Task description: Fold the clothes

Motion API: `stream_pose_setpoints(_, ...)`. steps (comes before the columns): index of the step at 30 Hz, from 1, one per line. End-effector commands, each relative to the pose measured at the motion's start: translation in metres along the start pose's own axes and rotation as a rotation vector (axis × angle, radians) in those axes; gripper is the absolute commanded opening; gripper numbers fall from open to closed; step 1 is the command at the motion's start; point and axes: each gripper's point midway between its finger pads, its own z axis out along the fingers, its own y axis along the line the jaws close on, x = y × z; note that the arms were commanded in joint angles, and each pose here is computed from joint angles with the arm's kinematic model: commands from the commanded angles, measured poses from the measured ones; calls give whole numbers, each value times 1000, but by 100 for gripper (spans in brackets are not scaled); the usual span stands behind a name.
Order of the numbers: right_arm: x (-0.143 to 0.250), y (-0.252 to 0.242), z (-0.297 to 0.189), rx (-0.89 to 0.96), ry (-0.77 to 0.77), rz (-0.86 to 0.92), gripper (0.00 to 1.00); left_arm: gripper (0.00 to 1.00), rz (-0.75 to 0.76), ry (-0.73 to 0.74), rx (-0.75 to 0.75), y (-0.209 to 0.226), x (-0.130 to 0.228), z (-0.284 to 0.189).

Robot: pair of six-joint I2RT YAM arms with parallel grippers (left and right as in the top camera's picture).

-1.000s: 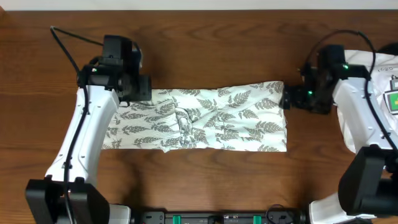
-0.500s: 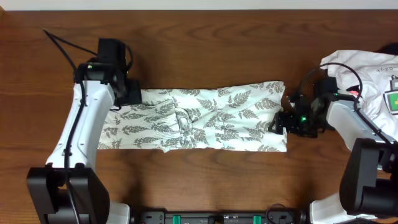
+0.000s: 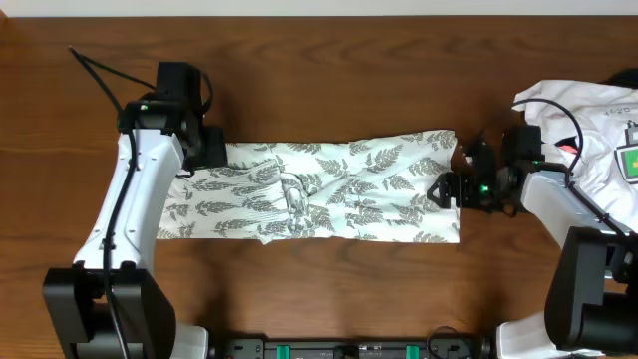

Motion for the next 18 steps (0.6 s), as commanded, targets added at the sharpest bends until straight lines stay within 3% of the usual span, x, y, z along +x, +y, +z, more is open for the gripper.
stream_pose_setpoints(1,12,-3,7,3,29,33,94,67,-13,20,-20,4,4,5)
stream_pose_setpoints(14,11,23,36,-24,29,-7,90,67,-13,20,-20,4,4,5)
stream_pose_setpoints(18,12,21,47,-18,40,11,71,67,-13,20,-20,4,4,5)
